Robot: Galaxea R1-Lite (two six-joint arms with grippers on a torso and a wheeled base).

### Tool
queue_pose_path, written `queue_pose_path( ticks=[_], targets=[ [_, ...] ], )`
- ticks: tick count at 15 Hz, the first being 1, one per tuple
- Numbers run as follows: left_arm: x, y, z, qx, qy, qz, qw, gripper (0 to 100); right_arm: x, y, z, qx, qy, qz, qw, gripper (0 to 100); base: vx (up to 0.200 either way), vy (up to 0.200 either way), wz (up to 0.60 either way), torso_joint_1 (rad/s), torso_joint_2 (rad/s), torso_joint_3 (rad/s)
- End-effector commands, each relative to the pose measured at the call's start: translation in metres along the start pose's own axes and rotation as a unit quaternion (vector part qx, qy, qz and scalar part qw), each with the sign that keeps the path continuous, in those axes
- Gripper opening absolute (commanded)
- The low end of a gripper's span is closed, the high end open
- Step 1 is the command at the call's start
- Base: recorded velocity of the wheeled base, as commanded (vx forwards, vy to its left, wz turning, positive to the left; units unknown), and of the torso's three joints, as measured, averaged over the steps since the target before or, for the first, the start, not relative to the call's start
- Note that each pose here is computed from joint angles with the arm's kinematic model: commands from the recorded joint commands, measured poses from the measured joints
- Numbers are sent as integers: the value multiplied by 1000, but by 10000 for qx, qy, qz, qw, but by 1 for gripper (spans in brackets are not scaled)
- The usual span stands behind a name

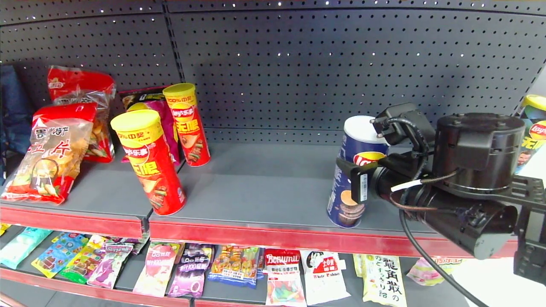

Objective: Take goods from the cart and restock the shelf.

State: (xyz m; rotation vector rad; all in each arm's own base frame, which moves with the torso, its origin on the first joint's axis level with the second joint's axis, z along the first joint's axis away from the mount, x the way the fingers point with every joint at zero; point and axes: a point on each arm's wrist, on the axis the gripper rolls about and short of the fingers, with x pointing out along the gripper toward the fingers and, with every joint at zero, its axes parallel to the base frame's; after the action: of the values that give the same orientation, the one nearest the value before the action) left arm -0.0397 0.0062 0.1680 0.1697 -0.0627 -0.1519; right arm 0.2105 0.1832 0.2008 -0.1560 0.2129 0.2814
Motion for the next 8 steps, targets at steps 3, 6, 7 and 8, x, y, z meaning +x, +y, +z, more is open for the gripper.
queue_pose_path(
  ticks=[3,6,7,8],
  targets=[
    [0,0,0,5,1,0,10000,0,-5,1,1,2,-39,51,10000,0,0,0,0,0,0,0],
    [0,0,0,5,-6,2,10000,0,-5,1,-3,-33,29,36,10000,0,0,0,0,0,0,0],
    [0,0,1,-2,-14,3,10000,0,-5,1,-5,-44,49,36,10000,0,0,0,0,0,0,0],
    [0,0,1,5,-21,4,10000,0,-5,1,-5,-47,56,36,10000,0,0,0,0,0,0,0]
  ],
)
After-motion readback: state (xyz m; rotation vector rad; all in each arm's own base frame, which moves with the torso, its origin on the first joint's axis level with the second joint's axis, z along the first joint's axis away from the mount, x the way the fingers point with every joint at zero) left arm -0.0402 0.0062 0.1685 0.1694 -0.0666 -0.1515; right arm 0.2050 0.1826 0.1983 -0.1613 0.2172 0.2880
